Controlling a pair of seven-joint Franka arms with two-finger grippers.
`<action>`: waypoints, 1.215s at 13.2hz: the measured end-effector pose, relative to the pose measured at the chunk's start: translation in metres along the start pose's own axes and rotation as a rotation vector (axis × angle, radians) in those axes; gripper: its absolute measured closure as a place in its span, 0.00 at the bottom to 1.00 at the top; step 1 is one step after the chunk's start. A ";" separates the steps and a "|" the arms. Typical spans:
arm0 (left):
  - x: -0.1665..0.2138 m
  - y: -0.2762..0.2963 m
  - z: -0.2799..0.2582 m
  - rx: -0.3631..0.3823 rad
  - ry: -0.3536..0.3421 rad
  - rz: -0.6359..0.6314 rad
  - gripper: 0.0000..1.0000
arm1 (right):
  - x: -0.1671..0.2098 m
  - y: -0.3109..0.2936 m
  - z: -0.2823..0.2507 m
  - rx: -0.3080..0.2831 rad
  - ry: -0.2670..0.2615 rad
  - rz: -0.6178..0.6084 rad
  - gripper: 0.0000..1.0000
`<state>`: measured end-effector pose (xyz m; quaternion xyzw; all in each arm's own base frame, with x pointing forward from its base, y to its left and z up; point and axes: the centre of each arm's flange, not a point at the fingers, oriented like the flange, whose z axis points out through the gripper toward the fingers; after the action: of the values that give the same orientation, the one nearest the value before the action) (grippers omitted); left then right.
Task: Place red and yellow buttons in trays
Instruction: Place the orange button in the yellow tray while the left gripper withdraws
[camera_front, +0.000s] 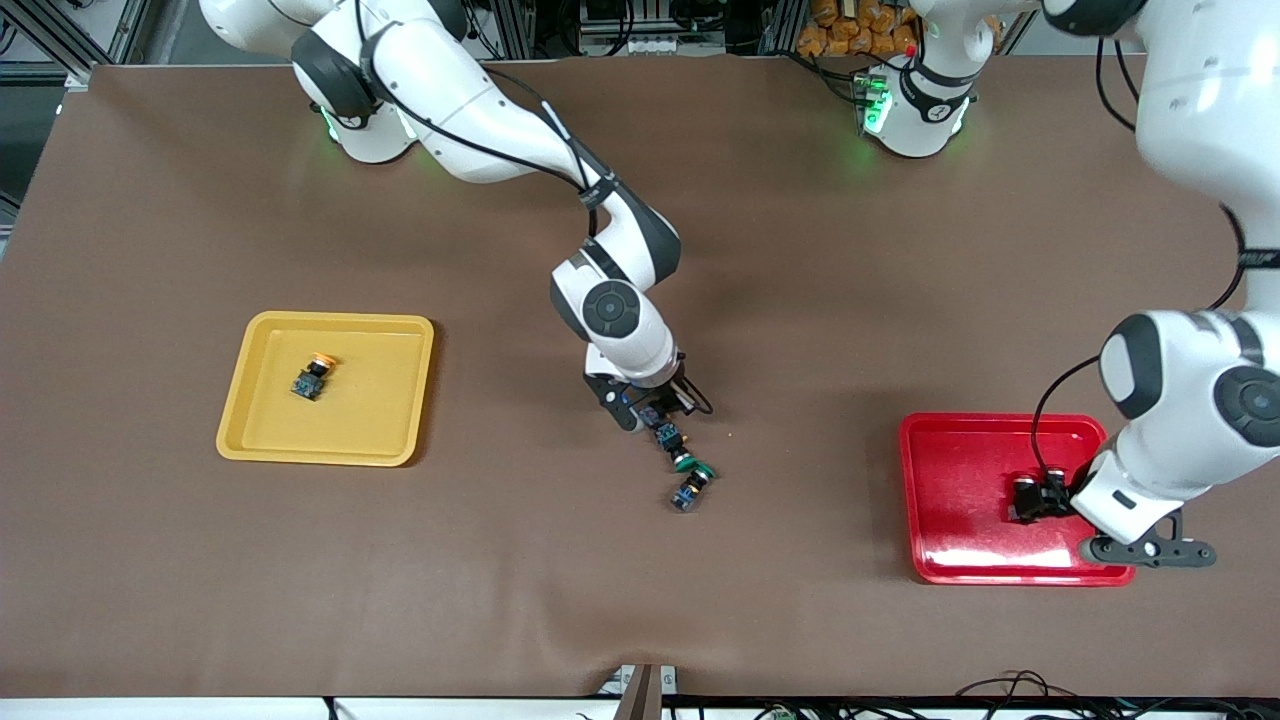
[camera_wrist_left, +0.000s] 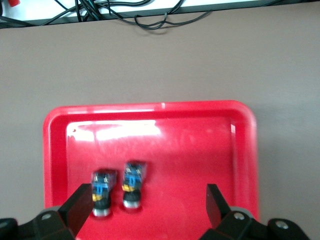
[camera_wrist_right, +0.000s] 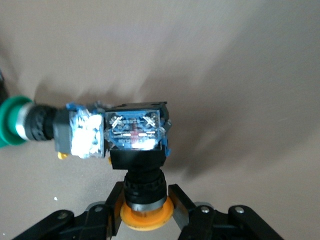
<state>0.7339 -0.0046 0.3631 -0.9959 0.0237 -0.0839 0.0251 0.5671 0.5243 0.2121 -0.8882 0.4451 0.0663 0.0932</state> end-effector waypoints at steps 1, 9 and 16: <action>-0.003 0.009 -0.020 -0.003 -0.019 -0.012 0.00 | 0.011 -0.001 -0.022 -0.038 -0.006 -0.002 0.58; -0.041 0.065 -0.178 0.018 -0.083 -0.095 0.00 | 0.187 0.055 -0.180 -0.206 -0.116 -0.258 0.58; -0.067 0.075 -0.243 -0.016 -0.085 -0.136 0.00 | 0.328 0.209 -0.147 -0.233 -0.217 -0.512 0.58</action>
<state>0.6239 -0.0870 0.5867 -0.9980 -0.0445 -0.0430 0.0124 0.5996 0.1136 0.2667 -0.9640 0.1833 0.1857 0.0513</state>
